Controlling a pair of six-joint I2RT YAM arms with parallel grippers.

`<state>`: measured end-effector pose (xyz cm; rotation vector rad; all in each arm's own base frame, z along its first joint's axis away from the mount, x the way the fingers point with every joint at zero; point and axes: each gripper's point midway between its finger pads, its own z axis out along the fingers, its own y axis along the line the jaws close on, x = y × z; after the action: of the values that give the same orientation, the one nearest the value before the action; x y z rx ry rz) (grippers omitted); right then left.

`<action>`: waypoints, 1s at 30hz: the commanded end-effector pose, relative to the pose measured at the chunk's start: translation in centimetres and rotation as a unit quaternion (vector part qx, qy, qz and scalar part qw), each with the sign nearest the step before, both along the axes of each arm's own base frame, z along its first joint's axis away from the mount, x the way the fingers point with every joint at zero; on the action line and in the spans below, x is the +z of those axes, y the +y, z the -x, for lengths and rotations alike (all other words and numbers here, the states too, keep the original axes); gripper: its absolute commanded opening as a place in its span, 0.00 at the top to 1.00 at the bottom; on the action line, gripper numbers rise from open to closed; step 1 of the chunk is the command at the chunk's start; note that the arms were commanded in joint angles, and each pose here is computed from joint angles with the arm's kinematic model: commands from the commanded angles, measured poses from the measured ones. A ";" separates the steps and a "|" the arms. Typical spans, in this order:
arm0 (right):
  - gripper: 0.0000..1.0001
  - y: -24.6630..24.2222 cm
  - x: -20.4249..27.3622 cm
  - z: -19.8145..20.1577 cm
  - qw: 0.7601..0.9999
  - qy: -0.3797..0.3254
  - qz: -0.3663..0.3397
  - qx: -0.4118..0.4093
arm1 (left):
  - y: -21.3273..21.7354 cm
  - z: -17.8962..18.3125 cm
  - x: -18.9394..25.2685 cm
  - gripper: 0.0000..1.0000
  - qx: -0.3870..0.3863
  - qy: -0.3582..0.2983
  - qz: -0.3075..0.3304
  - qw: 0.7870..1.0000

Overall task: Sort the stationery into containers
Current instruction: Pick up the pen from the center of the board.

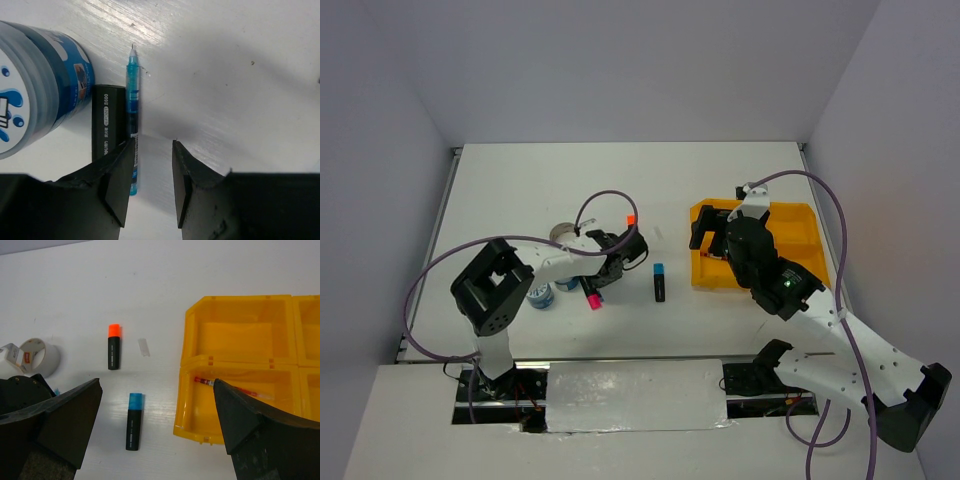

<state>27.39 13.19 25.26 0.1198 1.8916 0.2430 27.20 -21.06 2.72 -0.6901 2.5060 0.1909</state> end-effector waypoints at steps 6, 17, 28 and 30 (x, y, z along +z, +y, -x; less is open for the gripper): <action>0.01 0.2 0.6 -0.3 1.000 -0.013 -0.009 0.005 | 0.4 0.1 1.4 0.53 0.012 -0.019 0.018 1.000; 0.02 0.5 0.8 -0.2 1.000 -0.016 -0.014 0.011 | 0.7 0.8 0.1 0.55 0.013 -0.005 0.018 1.000; 0.02 0.6 1.0 -0.2 1.000 -0.020 -0.016 0.015 | 0.5 1.2 -1.3 0.56 0.008 0.012 0.017 1.000; 0.02 0.9 0.9 -0.3 1.000 -0.019 -0.013 0.022 | 0.5 1.4 -1.6 0.56 0.009 0.015 0.018 1.000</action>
<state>27.38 13.82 25.43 0.0984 1.8896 0.2762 26.11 -20.62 1.85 -0.7016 2.5266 0.1584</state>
